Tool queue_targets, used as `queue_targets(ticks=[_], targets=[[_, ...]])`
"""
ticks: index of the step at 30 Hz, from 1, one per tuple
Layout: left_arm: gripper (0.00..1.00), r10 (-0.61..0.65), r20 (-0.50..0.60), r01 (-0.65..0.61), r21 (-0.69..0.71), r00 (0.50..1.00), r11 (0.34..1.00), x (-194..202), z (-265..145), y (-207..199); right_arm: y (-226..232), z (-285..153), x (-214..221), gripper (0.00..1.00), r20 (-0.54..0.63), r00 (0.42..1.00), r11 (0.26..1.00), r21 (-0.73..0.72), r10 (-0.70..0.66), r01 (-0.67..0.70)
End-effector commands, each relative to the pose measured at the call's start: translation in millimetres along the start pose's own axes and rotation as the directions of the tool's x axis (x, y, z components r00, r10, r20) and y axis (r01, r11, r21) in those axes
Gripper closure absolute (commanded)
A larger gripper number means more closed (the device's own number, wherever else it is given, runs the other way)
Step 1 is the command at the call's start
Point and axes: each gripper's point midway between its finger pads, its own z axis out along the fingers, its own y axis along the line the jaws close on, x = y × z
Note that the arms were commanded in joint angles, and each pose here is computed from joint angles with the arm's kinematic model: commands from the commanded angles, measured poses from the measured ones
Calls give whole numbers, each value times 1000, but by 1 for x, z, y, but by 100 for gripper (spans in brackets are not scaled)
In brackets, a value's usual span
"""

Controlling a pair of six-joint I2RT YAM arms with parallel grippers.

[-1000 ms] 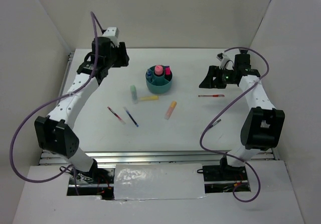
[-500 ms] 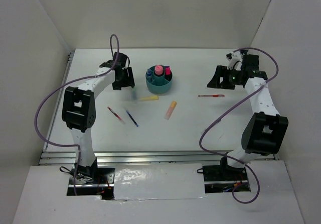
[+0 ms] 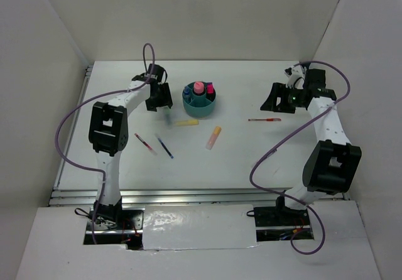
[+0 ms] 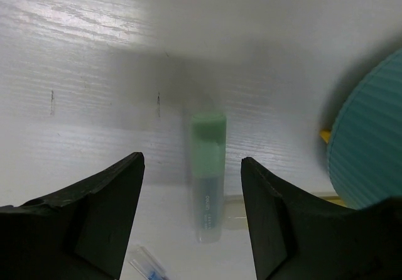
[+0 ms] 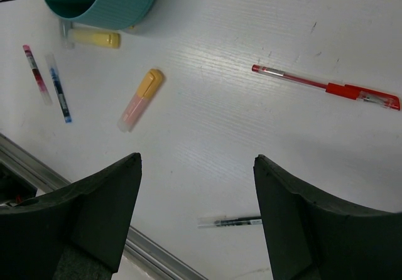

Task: Sort the stationery into containers
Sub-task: Grab a piece of stationery with the left arm

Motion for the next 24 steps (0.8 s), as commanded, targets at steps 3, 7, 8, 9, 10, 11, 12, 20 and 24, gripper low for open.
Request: queue_targets(ticks=[3, 7, 8, 9, 10, 11, 12, 20, 24], targets=[[28, -20, -29, 20, 24, 999, 1000, 3, 4, -7, 2, -6, 3, 21, 4, 1000, 1000, -1, 16, -16], [31, -28, -52, 29, 33, 998, 999, 9, 9, -8, 1, -4, 4, 21, -2, 1000, 1000, -5, 25, -25], [32, -25, -54, 27, 36, 998, 999, 10, 10, -9, 1, -4, 3, 21, -1, 1000, 1000, -5, 26, -26], [34, -24, -60, 27, 44, 998, 999, 10, 12, -10, 1, -4, 4, 21, -3, 1000, 1000, -5, 27, -27], [36, -23, -64, 26, 49, 998, 998, 10, 14, -11, 1, -4, 3, 21, -2, 1000, 1000, -5, 28, -28], [37, -19, -70, 23, 54, 997, 998, 12, 15, -12, 2, -4, 3, 21, -2, 1000, 1000, -6, 28, -28], [38, -14, -81, 19, 55, 997, 998, 15, 19, -12, 1, -4, 4, 22, -5, 1000, 1000, -3, 30, -30], [67, 13, -63, -9, 76, 998, 997, 7, 26, -13, 2, -6, 3, 22, -2, 1000, 1000, -3, 28, -28], [77, 25, 33, -28, 111, 999, 993, -25, 13, -15, 4, -7, 1, 22, -1, 1000, 1000, -9, 30, -30]])
